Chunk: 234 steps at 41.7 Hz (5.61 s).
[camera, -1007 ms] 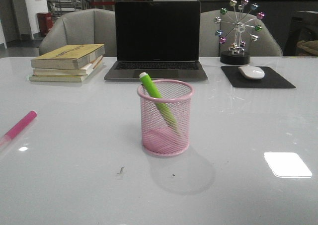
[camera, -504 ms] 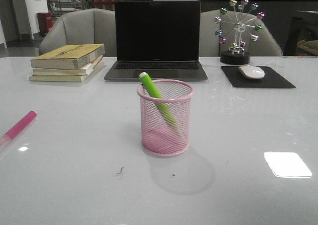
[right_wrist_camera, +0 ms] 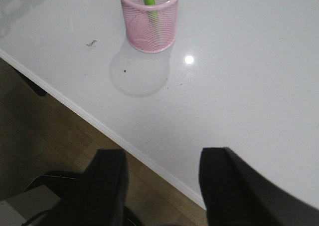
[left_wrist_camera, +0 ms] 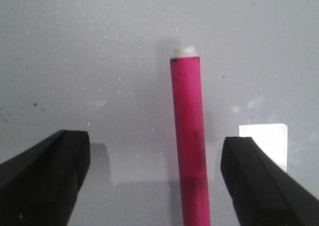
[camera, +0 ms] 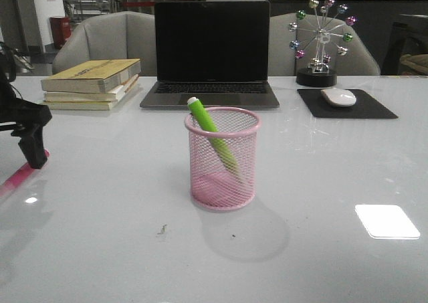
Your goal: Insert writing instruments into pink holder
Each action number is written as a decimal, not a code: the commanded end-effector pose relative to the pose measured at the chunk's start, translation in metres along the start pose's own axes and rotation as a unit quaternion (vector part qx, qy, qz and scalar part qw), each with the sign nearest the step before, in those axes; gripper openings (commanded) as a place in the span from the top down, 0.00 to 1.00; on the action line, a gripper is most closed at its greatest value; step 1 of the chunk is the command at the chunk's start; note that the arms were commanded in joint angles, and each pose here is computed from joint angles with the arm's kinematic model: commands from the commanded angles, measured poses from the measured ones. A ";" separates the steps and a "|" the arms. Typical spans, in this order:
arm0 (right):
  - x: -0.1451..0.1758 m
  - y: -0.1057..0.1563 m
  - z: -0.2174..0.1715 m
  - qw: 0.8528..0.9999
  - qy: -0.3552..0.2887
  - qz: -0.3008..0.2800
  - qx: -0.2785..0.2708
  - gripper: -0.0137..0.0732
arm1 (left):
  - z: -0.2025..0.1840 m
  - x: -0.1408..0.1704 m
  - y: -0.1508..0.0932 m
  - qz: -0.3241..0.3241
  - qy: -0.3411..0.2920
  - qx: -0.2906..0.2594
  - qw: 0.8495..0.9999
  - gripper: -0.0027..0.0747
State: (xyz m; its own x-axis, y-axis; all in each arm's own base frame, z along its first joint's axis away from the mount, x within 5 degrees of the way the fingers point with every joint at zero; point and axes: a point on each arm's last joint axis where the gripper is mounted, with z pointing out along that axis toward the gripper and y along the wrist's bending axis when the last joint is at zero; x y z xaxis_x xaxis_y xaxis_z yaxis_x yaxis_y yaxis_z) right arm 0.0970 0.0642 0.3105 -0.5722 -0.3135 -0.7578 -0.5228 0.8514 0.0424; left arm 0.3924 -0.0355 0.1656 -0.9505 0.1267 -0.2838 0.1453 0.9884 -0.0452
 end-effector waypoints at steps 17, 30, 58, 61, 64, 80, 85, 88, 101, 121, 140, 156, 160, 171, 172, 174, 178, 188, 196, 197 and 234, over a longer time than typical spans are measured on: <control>-0.011 0.000 -0.006 0.999 -0.042 -0.001 -0.001 0.33 | -0.009 -0.029 0.002 -0.006 -0.064 0.000 0.998 0.22; -0.011 0.000 -0.006 0.999 -0.040 -0.001 -0.001 0.33 | -0.009 -0.027 0.002 -0.006 -0.055 0.001 0.998 0.53; -0.011 0.000 -0.006 0.999 -0.040 -0.001 -0.001 0.33 | -0.077 -0.032 -0.009 0.008 -0.152 0.000 0.988 0.85; -0.011 0.000 -0.006 0.999 -0.040 -0.001 -0.001 0.33 | -0.106 -0.031 -0.016 0.016 -0.203 0.000 0.979 0.85; -0.011 0.000 -0.006 0.999 -0.040 -0.001 -0.001 0.33 | -0.135 -0.027 -0.025 0.027 -0.263 0.000 0.964 0.85; -0.011 0.000 -0.006 0.999 -0.040 -0.001 -0.001 0.33 | -0.209 0.043 -0.108 0.070 -0.568 0.091 0.815 0.85; -0.011 0.000 -0.006 0.999 -0.040 -0.001 -0.001 0.33 | -0.200 0.063 -0.144 0.099 -0.605 0.138 0.778 0.85; -0.011 0.000 -0.006 0.999 -0.040 -0.001 -0.001 0.33 | -0.194 0.070 -0.165 0.114 -0.618 0.164 0.760 0.85; -0.011 0.000 -0.006 0.999 -0.040 -0.001 -0.001 0.33 | -0.146 0.080 -0.233 0.126 -0.654 0.236 0.708 0.85; -0.011 0.000 -0.006 0.999 -0.039 -0.001 -0.001 0.33 | -0.072 0.083 -0.254 0.080 -0.653 0.277 0.701 0.85; -0.011 0.000 -0.006 0.999 -0.039 -0.001 -0.001 0.33 | -0.061 0.084 -0.255 0.087 -0.637 0.272 0.716 0.44; -0.011 0.000 -0.006 0.999 -0.039 -0.001 -0.001 0.33 | -0.089 0.079 -0.257 0.156 -0.563 0.237 0.776 0.41; -0.011 0.000 -0.006 0.999 -0.039 -0.001 -0.001 0.33 | -0.113 0.079 -0.255 0.213 -0.540 0.210 0.787 0.41; -0.011 0.000 -0.006 0.999 -0.039 -0.001 -0.001 0.33 | -0.193 0.100 -0.235 0.296 -0.415 0.209 0.834 0.41; -0.011 0.000 -0.006 0.999 -0.039 -0.001 -0.001 0.33 | -0.198 0.104 -0.232 0.307 -0.403 0.204 0.838 0.41; -0.011 0.000 -0.006 0.999 -0.039 -0.001 -0.001 0.33 | -0.210 0.110 -0.225 0.318 -0.394 0.198 0.839 0.41; -0.011 0.000 -0.006 0.999 -0.039 -0.001 -0.001 0.33 | -0.228 0.126 -0.209 0.330 -0.362 0.194 0.850 0.41; -0.011 0.000 -0.006 0.999 -0.039 -0.001 -0.001 0.33 | -0.259 0.163 -0.175 0.345 -0.318 0.192 0.862 0.41; -0.011 0.000 -0.006 0.999 -0.039 -0.001 -0.001 0.33 | -0.262 0.198 -0.146 0.341 -0.330 0.198 0.857 0.41; -0.011 0.000 -0.006 0.999 -0.039 -0.001 -0.001 0.33 | -0.261 0.203 -0.142 0.341 -0.331 0.198 0.857 0.41; -0.009 -0.002 0.001 0.998 -0.063 -0.022 0.013 0.73 | -0.224 0.246 -0.098 0.248 -0.323 0.163 0.899 0.74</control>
State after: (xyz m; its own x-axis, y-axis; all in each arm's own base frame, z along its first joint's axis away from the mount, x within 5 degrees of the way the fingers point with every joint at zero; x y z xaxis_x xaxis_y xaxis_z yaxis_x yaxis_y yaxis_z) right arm 0.1000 0.0638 0.3011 -0.5482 -0.3277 -0.7695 -0.5232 0.8522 0.0099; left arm 0.0791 -0.0806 0.3010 -0.4475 0.4331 -0.7824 0.6943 0.7197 0.0013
